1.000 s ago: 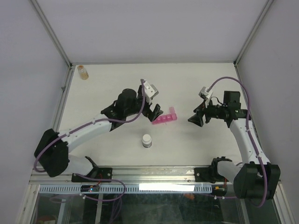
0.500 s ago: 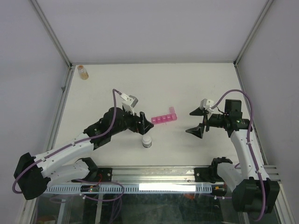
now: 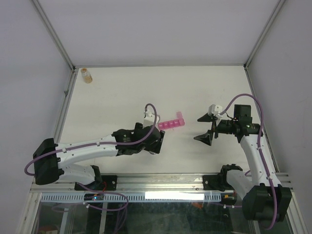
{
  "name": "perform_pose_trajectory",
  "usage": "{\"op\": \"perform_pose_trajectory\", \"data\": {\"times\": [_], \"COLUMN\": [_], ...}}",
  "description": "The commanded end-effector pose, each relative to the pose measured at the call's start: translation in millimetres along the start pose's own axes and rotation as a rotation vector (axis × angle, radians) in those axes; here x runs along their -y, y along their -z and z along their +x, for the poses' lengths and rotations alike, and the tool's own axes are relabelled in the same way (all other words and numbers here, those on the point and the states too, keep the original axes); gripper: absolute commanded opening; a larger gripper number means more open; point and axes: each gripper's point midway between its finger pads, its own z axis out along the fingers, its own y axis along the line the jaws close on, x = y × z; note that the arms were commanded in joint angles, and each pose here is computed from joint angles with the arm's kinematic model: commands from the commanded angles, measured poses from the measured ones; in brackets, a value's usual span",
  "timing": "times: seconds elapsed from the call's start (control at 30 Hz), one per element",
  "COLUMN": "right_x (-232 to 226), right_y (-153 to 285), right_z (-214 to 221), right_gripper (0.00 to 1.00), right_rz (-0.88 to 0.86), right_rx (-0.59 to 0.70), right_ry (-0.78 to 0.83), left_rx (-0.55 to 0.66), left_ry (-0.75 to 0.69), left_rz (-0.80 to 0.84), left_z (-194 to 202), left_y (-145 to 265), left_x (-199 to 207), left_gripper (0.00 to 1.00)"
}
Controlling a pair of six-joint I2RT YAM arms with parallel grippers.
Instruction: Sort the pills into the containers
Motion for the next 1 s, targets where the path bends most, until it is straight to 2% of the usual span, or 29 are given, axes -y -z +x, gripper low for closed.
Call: {"op": "perform_pose_trajectory", "data": {"times": [0.0, 0.17, 0.43, 0.63, 0.77, 0.9, 0.97], "right_x": [2, 1, 1, 0, -1, -2, -4], "right_y": [2, 2, 2, 3, 3, 3, 3], "right_z": [-12, -13, -14, -15, -16, -16, -17], "right_gripper": [0.99, 0.99, 0.99, 0.99, 0.99, 0.99, 0.99], "right_rz": [-0.004, -0.004, -0.007, -0.008, -0.01, -0.014, -0.022], "right_rx": [0.032, 0.034, 0.035, 0.038, 0.041, 0.042, 0.046], "right_ry": [0.046, 0.049, 0.044, 0.045, 0.047, 0.043, 0.04], "left_rx": [0.02, -0.009, -0.047, -0.097, -0.108, -0.098, -0.068], "left_ry": [-0.004, -0.03, -0.052, -0.072, -0.072, -0.066, -0.055], "left_rz": [-0.019, 0.027, 0.021, 0.017, 0.012, 0.017, 0.032], "left_z": [-12, -1, 12, 24, 27, 21, 10], "left_y": [-2, -19, -37, -46, -48, -47, -42], "left_x": [6, 18, 23, 24, 23, 27, 31], "left_gripper": [0.84, 0.85, 0.73, 0.71, 0.51, 0.17, 0.09]}}
